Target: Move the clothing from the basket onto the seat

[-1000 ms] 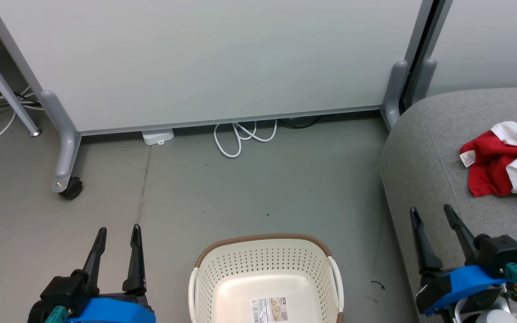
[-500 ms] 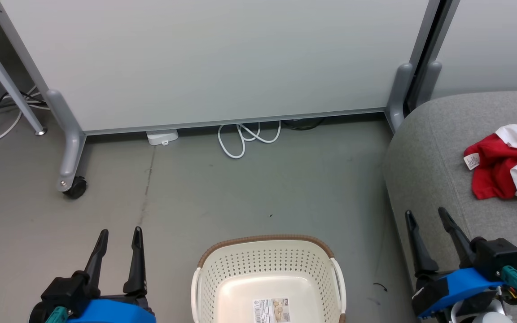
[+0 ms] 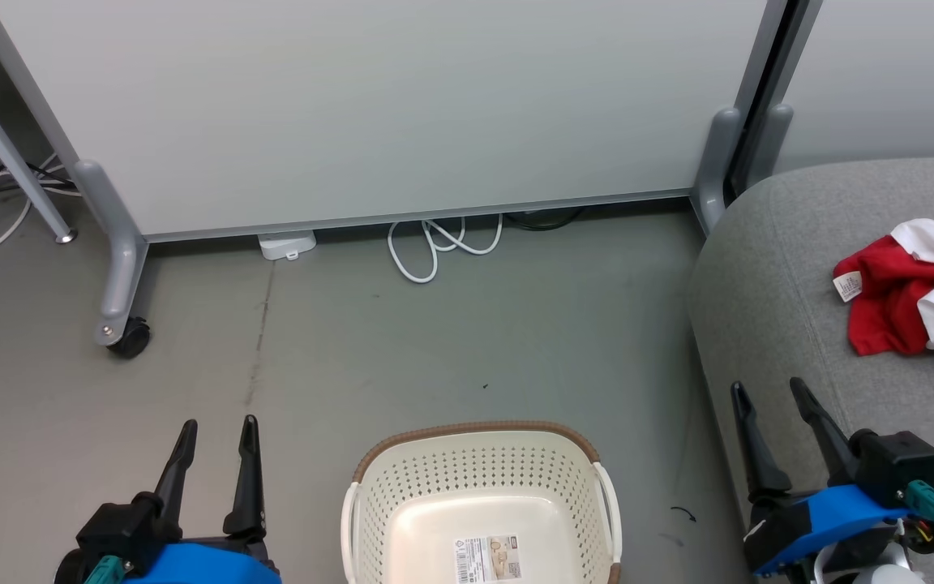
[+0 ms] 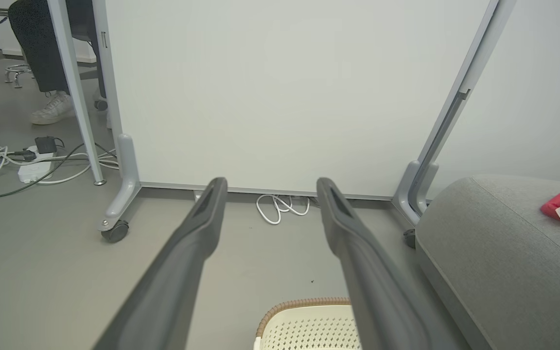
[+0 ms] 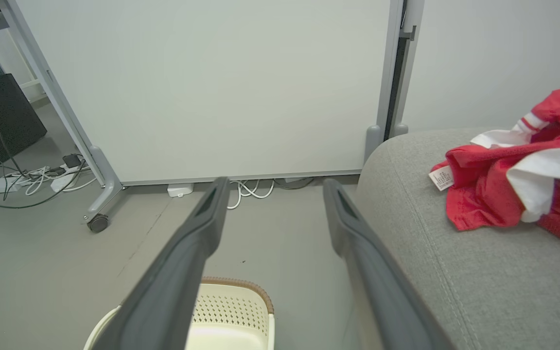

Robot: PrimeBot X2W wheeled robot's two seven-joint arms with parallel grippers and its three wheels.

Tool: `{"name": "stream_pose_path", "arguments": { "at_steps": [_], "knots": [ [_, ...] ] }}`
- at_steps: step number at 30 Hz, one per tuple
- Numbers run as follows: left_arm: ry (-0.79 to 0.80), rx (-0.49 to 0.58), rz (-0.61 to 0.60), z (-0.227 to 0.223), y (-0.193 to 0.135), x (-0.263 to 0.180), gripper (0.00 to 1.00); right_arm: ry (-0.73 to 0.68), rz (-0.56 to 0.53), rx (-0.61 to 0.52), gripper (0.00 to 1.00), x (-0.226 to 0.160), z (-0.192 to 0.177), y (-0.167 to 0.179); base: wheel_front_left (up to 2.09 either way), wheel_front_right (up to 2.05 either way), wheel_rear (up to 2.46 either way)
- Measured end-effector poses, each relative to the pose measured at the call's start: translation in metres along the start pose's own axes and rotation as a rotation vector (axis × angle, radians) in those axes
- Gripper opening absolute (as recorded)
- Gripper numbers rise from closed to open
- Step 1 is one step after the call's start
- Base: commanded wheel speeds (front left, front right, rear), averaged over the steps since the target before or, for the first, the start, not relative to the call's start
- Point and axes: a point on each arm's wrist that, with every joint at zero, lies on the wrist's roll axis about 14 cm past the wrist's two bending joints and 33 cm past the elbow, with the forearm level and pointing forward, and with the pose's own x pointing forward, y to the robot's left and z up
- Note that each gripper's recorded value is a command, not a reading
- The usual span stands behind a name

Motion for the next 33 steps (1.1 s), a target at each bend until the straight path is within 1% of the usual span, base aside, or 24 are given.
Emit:
{"name": "stream_pose_path", "arguments": {
  "at_steps": [14, 15, 21, 33],
  "knots": [
    [0.007, -0.005, -0.003, -0.002, -0.002, 0.002, 1.00, 0.007, -0.012, 0.024, 1.00, -0.001, -0.003, -0.003, 0.00, 0.00, 0.00],
    [0.008, -0.008, -0.004, -0.003, -0.003, 0.002, 0.00, 0.007, -0.013, 0.026, 0.00, -0.001, -0.003, -0.004, 0.00, 0.00, 0.00],
    [0.097, -0.042, 0.014, -0.031, -0.004, -0.010, 0.00, 0.100, -0.031, 0.050, 0.00, -0.012, -0.032, -0.007, 0.00, 0.00, 0.00],
    [0.100, -0.246, 0.082, -0.029, 0.006, -0.009, 0.00, 0.095, -0.072, 0.272, 0.00, -0.013, -0.031, -0.013, 0.00, 0.00, 0.00]
  ]
}}
